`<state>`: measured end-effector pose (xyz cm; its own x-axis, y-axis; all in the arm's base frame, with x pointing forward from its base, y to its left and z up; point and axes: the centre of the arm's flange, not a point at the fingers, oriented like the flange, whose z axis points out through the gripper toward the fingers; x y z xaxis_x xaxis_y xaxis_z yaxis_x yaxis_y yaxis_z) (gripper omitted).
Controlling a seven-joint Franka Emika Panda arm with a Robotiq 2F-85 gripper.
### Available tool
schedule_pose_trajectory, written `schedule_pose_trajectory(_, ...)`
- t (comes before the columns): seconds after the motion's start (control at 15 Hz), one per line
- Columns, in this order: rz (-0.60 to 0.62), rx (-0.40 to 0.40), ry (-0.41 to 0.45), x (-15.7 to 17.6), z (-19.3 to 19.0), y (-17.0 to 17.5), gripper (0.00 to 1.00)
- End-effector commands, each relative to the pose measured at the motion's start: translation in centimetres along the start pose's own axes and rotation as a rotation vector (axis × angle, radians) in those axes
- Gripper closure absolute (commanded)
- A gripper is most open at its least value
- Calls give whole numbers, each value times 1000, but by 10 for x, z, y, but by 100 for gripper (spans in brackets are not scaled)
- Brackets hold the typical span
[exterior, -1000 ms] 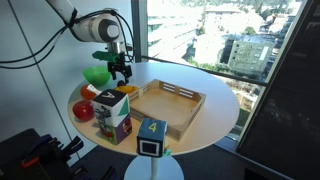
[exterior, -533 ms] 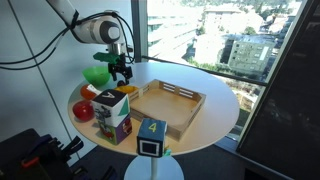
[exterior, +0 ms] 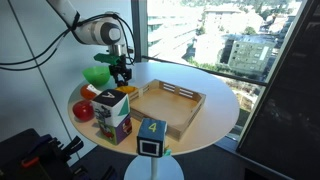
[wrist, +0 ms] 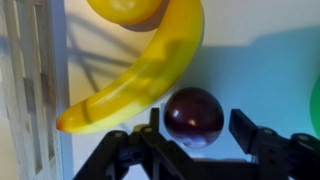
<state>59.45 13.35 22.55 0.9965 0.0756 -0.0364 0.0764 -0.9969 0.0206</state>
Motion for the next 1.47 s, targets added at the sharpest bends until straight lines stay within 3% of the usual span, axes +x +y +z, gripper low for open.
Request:
schedule_pose_trajectory(0.0, -19, -14, 5, 9, -1, 1, 56)
schedule_pose_trajectory(0.07, -16, -14, 4, 9, -3, 1, 65)
schedule_pose_trajectory(0.87, 21, -36, -18, 9, -35, 7, 66)
schedule_pose_trajectory(1.4, 40, -40, -32, 2, -77, 19, 66)
